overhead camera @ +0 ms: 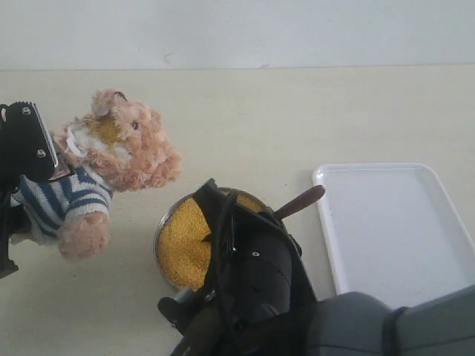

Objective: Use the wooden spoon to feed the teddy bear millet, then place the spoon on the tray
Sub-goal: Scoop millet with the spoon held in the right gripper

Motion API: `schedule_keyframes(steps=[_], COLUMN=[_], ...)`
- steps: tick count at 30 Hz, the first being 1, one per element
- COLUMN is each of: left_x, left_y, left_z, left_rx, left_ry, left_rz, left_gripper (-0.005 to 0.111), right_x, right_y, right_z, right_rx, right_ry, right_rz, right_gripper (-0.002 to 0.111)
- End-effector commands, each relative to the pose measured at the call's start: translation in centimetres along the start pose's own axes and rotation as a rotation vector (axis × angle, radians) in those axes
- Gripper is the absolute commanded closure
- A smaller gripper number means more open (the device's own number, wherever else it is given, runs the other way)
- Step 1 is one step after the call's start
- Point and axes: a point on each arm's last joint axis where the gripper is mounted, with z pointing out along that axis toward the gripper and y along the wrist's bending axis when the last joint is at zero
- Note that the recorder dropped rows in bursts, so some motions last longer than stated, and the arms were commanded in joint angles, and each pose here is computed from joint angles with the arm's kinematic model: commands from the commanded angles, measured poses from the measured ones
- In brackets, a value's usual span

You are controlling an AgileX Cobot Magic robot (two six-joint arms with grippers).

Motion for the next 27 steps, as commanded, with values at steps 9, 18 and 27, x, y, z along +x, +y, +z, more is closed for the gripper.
schedule_keyframes(steps=[9, 18, 27], left_x=[-0.2, -0.2, -0.2], left_y=[-0.1, -0.1, -0.1], left_z=[0.0, 0.0, 0.0], left_rx=[-0.003, -0.002, 0.000], left_ry=[-0.019, -0.021, -0.022], left_rz=[-0.020, -0.022, -0.027], left_gripper=[0.103, 0.103, 0.103], right_x=[0.5, 1.8, 3.0], right_y=[-3.4, -5.1, -6.5], right_z=[-0.6, 0.2, 1.3], right_rx=[-0.317, -0.498, -0.734], right_ry=[-0.053, -0.047, -0.101], right_rz=[0.314, 0.507, 0.720], right_gripper=[0.109, 0.109, 0.109])
